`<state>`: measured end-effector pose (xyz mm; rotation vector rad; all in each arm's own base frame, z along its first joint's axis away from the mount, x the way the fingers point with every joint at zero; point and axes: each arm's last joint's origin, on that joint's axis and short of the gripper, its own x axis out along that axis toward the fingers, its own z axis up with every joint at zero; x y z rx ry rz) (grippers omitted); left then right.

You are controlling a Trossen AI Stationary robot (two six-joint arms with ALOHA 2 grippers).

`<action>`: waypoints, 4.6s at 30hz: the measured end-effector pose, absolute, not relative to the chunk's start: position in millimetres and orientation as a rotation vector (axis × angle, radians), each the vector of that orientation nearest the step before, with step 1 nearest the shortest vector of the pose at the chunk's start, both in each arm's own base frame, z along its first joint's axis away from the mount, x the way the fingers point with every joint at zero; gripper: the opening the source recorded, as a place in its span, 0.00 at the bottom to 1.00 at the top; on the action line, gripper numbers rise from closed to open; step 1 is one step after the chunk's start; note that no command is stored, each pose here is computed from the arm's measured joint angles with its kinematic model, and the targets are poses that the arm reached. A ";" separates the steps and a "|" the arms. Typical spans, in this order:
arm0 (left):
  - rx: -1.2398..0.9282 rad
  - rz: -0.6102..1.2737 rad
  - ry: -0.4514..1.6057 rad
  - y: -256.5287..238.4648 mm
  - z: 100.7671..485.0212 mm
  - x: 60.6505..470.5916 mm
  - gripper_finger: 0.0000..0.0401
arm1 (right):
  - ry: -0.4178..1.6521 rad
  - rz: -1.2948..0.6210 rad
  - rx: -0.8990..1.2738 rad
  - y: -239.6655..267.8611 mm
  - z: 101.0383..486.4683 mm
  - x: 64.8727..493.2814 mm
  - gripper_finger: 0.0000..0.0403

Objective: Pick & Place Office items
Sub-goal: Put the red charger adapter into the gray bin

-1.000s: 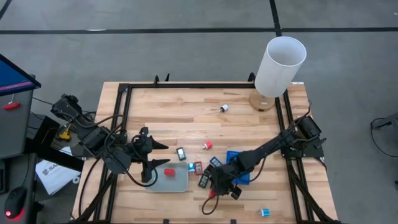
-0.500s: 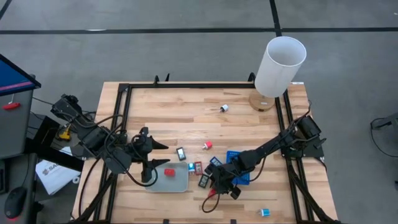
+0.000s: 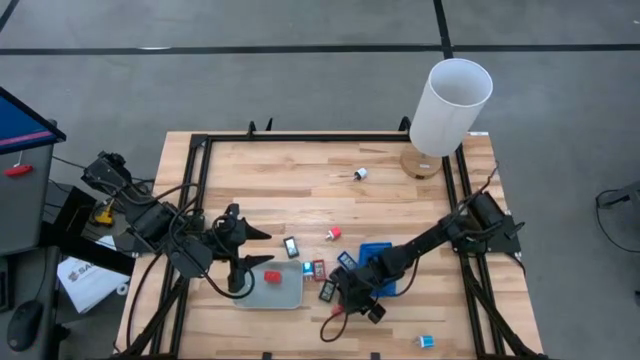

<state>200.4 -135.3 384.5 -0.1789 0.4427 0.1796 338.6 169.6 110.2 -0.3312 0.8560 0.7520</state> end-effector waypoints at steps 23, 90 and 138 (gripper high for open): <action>-0.151 0.165 0.452 -135.5 384.1 200.2 0.54 | 0.867 0.692 -0.296 192.1 179.1 366.5 0.27; -0.021 0.058 0.087 -108.7 398.0 296.4 0.53 | 0.504 0.197 0.136 64.3 396.7 319.4 0.28; -0.084 0.021 0.172 -123.1 385.3 296.2 0.41 | 0.467 0.198 0.173 67.5 399.0 321.5 0.28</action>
